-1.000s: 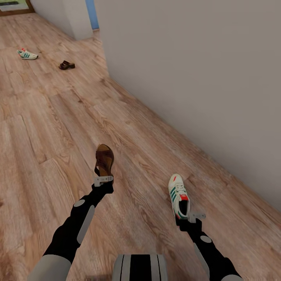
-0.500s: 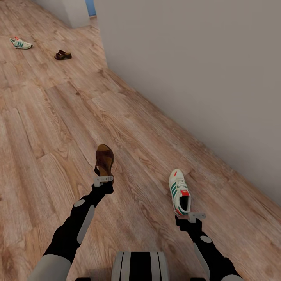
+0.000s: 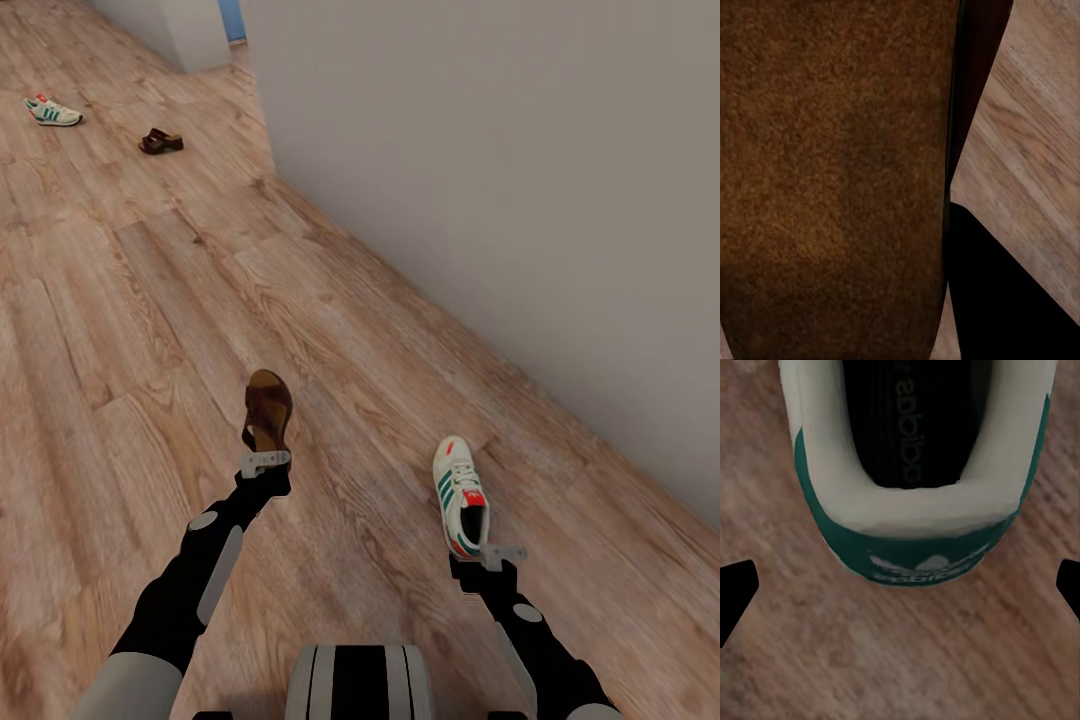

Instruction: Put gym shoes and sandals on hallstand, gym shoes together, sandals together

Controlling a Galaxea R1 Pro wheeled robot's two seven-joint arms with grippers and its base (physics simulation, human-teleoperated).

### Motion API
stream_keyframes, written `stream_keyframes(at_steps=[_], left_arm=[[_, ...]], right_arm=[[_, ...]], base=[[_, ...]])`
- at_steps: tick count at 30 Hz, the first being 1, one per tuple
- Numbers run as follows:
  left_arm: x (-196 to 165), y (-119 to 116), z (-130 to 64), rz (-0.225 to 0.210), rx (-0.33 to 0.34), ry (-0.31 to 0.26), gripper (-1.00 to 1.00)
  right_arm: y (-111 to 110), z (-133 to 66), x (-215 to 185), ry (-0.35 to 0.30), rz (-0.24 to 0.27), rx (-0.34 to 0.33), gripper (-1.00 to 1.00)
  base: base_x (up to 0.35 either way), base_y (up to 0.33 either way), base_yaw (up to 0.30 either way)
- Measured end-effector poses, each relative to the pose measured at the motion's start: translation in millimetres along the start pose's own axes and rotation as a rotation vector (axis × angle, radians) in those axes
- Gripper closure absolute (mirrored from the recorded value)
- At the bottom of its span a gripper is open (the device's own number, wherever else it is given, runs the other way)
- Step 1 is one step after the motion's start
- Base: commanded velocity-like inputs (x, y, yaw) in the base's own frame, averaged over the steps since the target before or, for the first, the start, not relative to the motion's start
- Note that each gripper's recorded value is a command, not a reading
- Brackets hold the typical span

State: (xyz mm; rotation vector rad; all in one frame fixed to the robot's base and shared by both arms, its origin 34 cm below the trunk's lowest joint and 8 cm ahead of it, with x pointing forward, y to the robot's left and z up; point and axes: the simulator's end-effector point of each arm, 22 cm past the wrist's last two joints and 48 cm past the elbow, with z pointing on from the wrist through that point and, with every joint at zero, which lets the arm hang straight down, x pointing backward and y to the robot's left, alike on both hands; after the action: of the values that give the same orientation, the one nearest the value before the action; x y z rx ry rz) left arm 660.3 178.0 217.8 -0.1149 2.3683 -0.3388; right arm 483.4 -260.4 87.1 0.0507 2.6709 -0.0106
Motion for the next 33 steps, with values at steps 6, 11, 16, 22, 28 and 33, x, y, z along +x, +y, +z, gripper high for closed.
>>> stream_keyframes(at_steps=[6,11,16,22,28,33], left_arm=[[0.2,0.1,0.1,0.0,0.0,0.0,1.0],[0.2,0.2,0.2,0.0,-0.001,0.0,1.0],[0.2,0.2,0.2,0.0,-0.001,0.0,1.0],[0.1,0.2,0.1,0.001,-0.001,0.0,1.0],[-0.2,0.1,0.1,0.0,0.0,0.0,1.0],[-0.4,0.1,0.1,0.0,0.0,-0.001,1.0]], right_arm=[[0.0,0.1,0.1,0.0,0.0,0.0,-1.0],[0.0,0.1,0.2,0.0,0.0,0.0,-1.0],[0.0,0.1,0.2,0.0,0.0,0.0,-1.0],[0.1,0.1,0.2,0.0,0.0,0.0,-1.0],[0.0,0.1,0.2,0.0,0.0,0.0,-1.0],[0.0,0.1,0.2,0.0,0.0,0.0,-1.0]], base=[[0.132,0.0,0.0],[0.016,0.0,0.0],[0.003,0.0,0.0],[0.0,0.0,0.0],[0.0,0.0,0.0],[0.0,0.0,0.0]])
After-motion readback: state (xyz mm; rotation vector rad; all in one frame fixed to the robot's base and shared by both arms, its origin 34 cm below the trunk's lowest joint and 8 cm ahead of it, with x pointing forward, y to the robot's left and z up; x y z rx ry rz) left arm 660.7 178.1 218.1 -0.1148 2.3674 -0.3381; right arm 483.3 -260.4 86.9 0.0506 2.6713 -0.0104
